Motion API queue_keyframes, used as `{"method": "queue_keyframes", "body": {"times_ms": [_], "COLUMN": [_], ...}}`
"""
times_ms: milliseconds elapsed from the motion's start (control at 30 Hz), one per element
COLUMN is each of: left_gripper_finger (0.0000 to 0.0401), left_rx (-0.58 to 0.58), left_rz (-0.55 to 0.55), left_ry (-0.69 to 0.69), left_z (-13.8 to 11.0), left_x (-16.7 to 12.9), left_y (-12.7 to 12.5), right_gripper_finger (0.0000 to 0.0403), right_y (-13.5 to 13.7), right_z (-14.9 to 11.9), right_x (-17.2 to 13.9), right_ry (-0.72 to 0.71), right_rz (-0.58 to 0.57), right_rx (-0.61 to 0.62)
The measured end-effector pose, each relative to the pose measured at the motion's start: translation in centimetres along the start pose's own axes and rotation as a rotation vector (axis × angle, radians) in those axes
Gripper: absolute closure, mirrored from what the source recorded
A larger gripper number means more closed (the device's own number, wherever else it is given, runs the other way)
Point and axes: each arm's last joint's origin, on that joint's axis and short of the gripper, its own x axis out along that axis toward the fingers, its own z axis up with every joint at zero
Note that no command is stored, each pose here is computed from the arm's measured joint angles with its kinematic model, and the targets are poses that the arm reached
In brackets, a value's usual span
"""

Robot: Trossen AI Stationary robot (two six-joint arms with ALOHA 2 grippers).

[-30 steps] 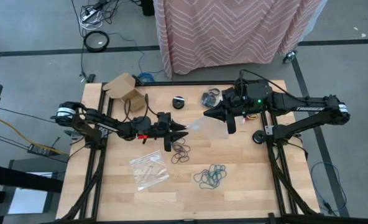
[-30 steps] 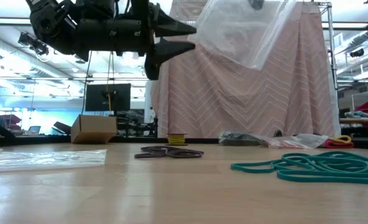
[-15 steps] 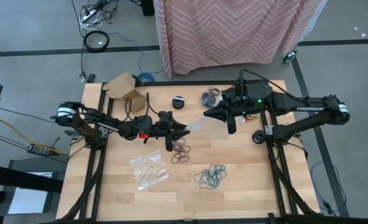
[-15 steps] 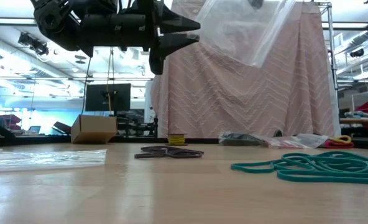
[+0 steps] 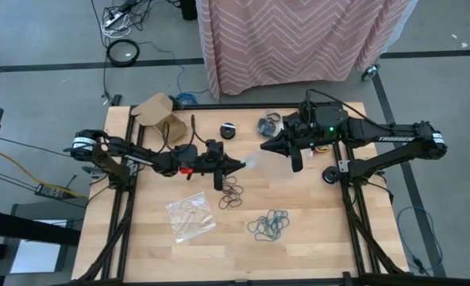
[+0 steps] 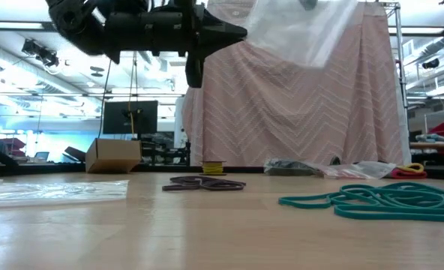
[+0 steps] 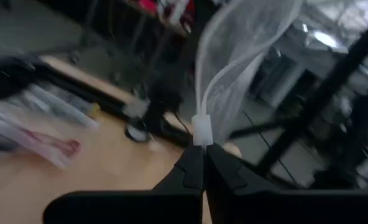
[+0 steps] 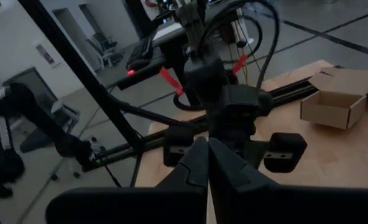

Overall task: Sort rubber bands
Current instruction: Open the transparent zip bag

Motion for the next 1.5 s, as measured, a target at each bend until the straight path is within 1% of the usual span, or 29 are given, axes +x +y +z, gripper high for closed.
{"method": "queue_keyframes", "body": {"times_ms": [100, 200, 267, 333, 433, 533, 600, 667, 733, 800, 867, 967, 1000, 1100, 1233, 1367, 1500], "left_gripper_finger": [0.0397, 0.0398, 0.0398, 0.0399, 0.0399, 0.04, 0.04, 0.04, 0.04, 0.04, 0.04, 0.0401, 0.0401, 0.0401, 0.0401, 0.0401, 0.0401], "left_rx": [0.008, 0.077, 0.14, 0.222, 0.348, 0.48, 0.56, 0.609, 0.621, 0.628, 0.648, 0.68, 0.687, 0.679, 0.691, 0.695, 0.691], "left_rz": [-0.018, 0.03, 0.067, 0.083, 0.103, 0.122, 0.135, 0.153, 0.179, 0.195, 0.192, 0.167, 0.162, 0.155, 0.138, 0.12, 0.092], "left_ry": [0.152, 0.374, 0.512, 0.616, 0.702, 0.721, 0.718, 0.743, 0.795, 0.85, 0.904, 0.946, 0.965, 1.003, 1.011, 0.97, 0.931], "left_z": [1.0, 2.2, 3.2, 4.8, 7.5, 10.0, 11.4, 12.1, 12.2, 12.1, 12.0, 11.8, 11.7, 11.4, 11.3, 11.5, 11.6], "left_x": [0.4, 0.3, 0.0, -0.4, -0.9, -1.2, -1.4, -1.7, -2.1, -2.5, -2.9, -3.2, -3.3, -3.4, -3.3, -3.0, -2.7], "left_y": [-0.9, -1.7, -2.4, -3.2, -4.4, -5.3, -5.5, -4.9, -4.0, -3.2, -2.9, -2.8, -2.7, -2.6, -2.6, -2.7, -2.8], "right_gripper_finger": [0.0403, 0.0397, 0.0384, 0.0364, 0.0322, 0.0281, 0.0266, 0.0261, 0.0269, 0.0289, 0.0321, 0.0381, 0.0391, 0.0389, 0.0399, 0.0401, 0.0402], "right_y": [-0.3, -0.6, -0.7, -0.8, -0.7, -1.0, -1.3, -1.8, -2.3, -2.9, -3.3, -3.7, -3.8, -3.9, -4.2, -4.4, -4.8], "right_z": [-0.6, -1.0, -1.0, -0.9, -0.8, -1.1, -1.4, -1.7, -2.3, -3.0, -3.6, -4.1, -4.2, -4.1, -4.8, -5.3, -6.2], "right_x": [-0.1, -0.2, -0.3, -0.3, -0.2, 0.5, 1.4, 2.6, 3.8, 5.1, 5.9, 6.8, 7.0, 7.4, 8.0, 8.8, 9.5], "right_ry": [0.064, 0.112, 0.13, 0.131, 0.133, 0.15, 0.154, 0.16, 0.176, 0.206, 0.228, 0.236, 0.234, 0.21, 0.248, 0.27, 0.316], "right_rz": [-0.025, -0.04, -0.003, 0.047, 0.092, 0.084, 0.058, 0.035, -0.016, -0.055, -0.078, -0.094, -0.097, -0.097, -0.096, -0.04, -0.033], "right_rx": [-0.05, -0.107, -0.149, -0.177, -0.208, -0.245, -0.264, -0.269, -0.268, -0.264, -0.262, -0.253, -0.253, -0.255, -0.253, -0.25, -0.24]}}
